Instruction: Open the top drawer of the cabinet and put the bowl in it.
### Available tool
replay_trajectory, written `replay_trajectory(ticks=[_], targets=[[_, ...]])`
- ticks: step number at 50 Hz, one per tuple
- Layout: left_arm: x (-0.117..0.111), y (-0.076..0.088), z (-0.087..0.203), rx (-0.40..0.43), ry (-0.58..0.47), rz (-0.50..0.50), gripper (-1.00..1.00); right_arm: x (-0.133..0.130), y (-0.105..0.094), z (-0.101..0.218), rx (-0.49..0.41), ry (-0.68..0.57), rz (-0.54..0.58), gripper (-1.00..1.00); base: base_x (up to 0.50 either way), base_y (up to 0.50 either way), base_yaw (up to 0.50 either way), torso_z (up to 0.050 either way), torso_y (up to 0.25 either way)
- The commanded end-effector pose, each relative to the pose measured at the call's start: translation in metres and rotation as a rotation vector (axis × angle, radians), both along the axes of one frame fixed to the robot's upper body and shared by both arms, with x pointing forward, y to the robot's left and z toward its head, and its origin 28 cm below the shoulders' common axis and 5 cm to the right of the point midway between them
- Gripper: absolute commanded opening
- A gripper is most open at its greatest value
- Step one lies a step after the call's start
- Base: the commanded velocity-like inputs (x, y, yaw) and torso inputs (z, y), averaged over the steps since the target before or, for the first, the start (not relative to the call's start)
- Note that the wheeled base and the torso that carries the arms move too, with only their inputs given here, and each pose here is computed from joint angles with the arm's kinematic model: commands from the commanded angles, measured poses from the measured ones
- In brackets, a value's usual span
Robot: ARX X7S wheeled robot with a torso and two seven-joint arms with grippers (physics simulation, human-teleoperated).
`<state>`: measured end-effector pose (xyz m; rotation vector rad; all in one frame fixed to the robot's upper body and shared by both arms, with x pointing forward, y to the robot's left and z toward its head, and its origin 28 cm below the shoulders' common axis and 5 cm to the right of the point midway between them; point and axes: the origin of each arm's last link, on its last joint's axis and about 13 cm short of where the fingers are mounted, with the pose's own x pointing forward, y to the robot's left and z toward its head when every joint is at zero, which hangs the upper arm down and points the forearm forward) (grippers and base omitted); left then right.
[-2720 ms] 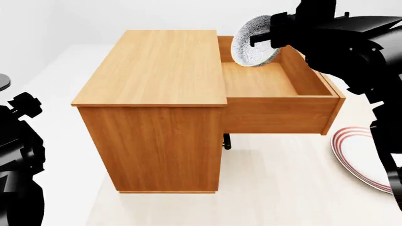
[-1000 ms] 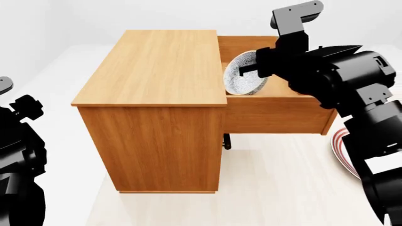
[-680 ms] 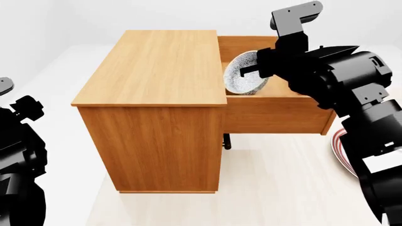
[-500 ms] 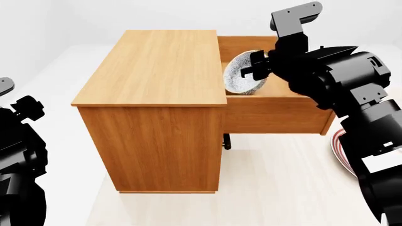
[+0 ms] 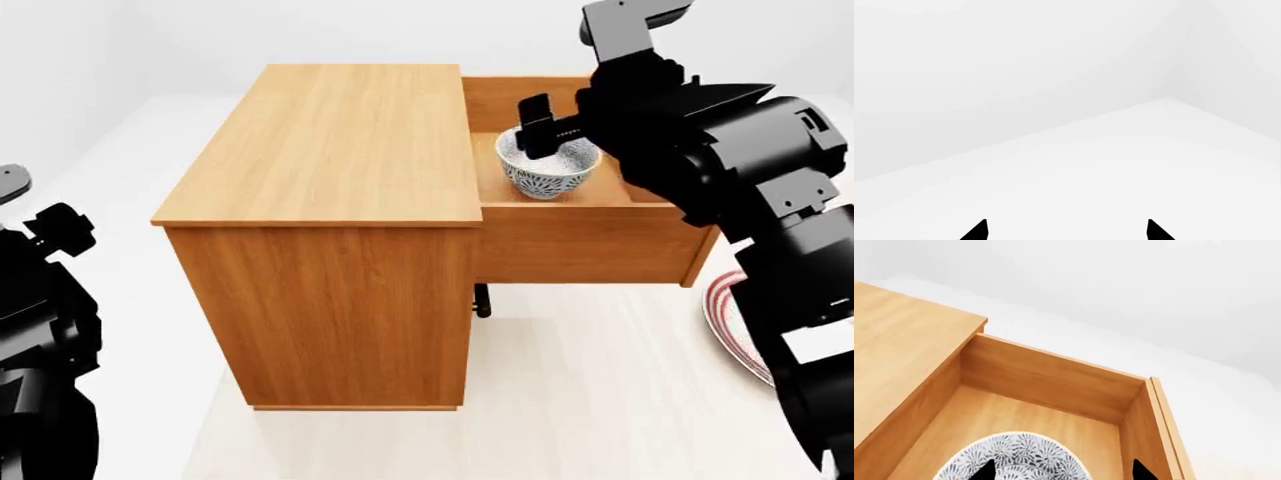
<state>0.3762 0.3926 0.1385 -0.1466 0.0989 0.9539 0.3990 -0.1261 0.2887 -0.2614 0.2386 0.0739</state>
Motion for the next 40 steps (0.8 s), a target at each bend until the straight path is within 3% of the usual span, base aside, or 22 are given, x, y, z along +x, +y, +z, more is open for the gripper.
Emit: replay_trajectory(ticks=[1, 11, 21, 40], targets=[[0.0, 0.0, 0.0, 0.0, 0.001, -0.001, 1.0, -0.007, -0.002, 0.028, -0.002, -0.117, -0.002, 1.0, 0.0, 0.0, 0.0, 0.0, 0.0], [0.0, -0.001, 0.0, 0.003, 0.002, -0.003, 1.0, -0.027, -0.015, 0.069, 0.043, -0.284, -0.027, 1.0, 0.0, 0.0, 0.0, 0.0, 0.0], [0.001, -0.001, 0.001, 0.007, 0.003, -0.002, 1.0, -0.05, -0.042, 0.088, 0.039, -0.345, -0.101, 1.0, 0.0, 0.0, 0.0, 0.0, 0.0], [0.0, -0.002, -0.001, 0.01, 0.008, -0.002, 1.0, -0.08, -0.108, 0.044, 0.145, -0.378, -0.359, 1.0, 0.0, 0.0, 0.0, 0.0, 0.0]])
